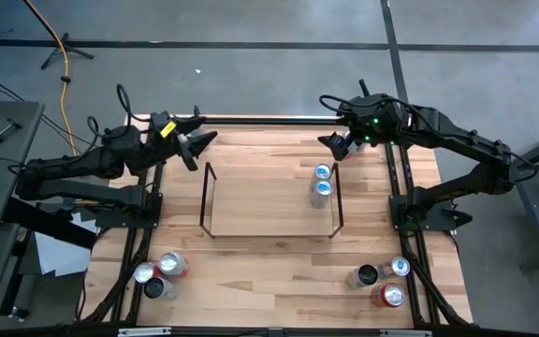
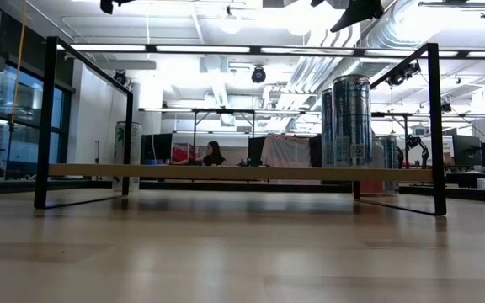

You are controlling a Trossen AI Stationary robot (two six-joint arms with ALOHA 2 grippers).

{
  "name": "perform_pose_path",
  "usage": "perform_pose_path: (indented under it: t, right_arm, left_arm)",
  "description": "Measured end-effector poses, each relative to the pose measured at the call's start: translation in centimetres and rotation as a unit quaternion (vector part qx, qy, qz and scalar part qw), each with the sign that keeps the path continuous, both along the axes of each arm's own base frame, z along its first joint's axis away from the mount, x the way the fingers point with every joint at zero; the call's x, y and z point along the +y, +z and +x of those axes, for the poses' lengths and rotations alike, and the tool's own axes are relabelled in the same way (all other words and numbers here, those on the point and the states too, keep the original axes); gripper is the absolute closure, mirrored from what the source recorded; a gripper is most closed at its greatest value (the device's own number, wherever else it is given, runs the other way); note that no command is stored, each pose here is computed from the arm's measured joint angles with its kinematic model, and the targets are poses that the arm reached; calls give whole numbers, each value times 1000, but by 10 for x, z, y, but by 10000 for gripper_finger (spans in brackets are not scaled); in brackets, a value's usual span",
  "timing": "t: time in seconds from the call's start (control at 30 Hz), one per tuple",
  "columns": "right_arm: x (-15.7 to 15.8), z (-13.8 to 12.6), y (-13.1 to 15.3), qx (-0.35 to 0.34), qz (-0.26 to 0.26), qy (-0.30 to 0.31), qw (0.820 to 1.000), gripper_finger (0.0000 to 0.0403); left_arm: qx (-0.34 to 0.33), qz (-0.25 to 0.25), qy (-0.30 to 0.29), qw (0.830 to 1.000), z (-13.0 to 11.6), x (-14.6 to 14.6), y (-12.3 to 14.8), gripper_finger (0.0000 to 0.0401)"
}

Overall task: Place canned beverage on shelf
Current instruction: Put the blue soda can aligned with the other blue soda can on the shelf

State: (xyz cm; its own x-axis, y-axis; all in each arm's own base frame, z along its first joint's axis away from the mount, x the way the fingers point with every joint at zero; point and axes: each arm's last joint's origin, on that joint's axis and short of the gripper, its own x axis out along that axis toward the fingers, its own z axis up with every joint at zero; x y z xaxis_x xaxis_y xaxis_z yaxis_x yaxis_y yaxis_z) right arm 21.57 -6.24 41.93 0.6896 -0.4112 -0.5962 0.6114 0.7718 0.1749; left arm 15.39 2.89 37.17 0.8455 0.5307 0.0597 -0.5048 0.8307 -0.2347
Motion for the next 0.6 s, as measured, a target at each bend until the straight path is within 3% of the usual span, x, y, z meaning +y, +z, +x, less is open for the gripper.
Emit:
perform_pose_path:
  t: [0.17,0.4,0.6]
  right_arm:
    - [0,0,0,0,5,-3,1000,16]
    - [4,-4,-6,16,74,12,997,16]
    - [11,-11,-15,44,193,14,980,16]
  left_arm:
    - [0,0,0,1000,0,0,0,128]
    - [0,0,0,1000,0,0,0,128]
    - [0,0,-1,1000,0,0,0,128]
